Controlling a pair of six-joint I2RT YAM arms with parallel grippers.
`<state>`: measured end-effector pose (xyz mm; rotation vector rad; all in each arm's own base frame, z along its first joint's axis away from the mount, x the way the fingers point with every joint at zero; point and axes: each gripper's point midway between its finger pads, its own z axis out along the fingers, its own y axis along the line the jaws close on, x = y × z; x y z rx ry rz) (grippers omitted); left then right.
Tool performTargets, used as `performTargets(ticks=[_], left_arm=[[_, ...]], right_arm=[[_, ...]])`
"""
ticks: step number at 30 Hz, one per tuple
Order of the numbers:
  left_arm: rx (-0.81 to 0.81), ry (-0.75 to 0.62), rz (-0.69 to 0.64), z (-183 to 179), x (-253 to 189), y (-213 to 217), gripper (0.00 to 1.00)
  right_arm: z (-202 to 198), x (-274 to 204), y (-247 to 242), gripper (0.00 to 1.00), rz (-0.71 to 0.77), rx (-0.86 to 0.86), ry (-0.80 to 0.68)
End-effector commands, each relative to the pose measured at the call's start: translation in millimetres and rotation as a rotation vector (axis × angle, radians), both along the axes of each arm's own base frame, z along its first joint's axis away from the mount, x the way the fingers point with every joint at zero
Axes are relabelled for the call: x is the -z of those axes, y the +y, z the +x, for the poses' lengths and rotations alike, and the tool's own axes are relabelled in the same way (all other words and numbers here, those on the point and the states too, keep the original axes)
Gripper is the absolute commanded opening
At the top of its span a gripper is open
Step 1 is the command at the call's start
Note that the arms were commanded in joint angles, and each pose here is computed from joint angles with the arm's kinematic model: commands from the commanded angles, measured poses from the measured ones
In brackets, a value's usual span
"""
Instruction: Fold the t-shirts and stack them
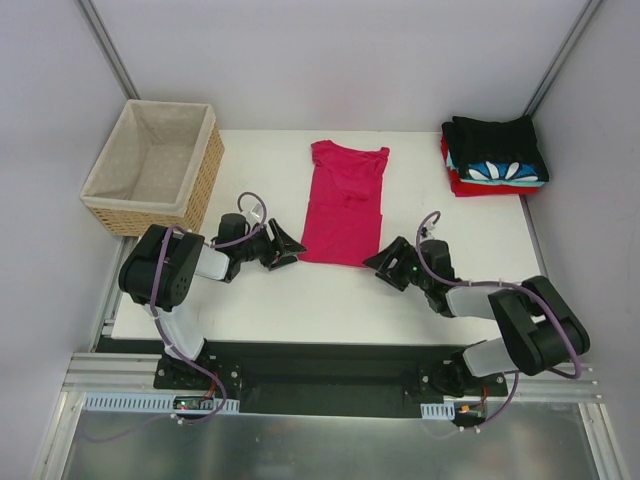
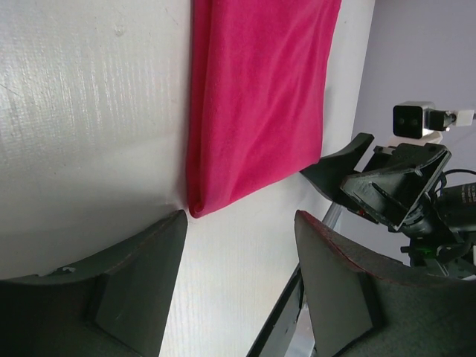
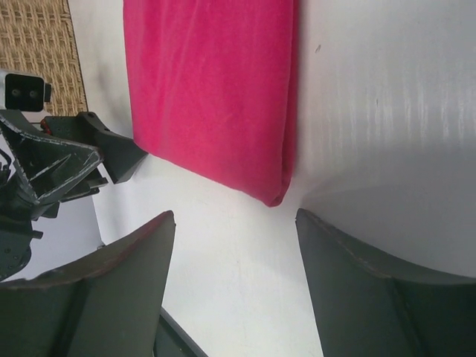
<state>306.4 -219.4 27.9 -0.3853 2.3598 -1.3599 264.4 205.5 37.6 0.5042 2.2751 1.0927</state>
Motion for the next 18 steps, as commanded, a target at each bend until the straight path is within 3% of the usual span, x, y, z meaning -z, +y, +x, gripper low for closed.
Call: performTargets(ticks=[1, 13, 18], left_arm=[[-0.023, 0.175, 0.134, -30, 53, 19, 0.63], [-0.022, 0.174, 0.138, -35, 51, 21, 0.63], [-0.021, 0.166, 0.133, -32, 48, 20, 0.62]], right_arm=[[-26, 59, -26, 0.70, -0.175, 0.029, 0.203], [-8, 67, -22, 0.62, -0.157, 0.041, 0.226], [-12, 69, -28, 0.51, -0.160, 0.053, 0.237]])
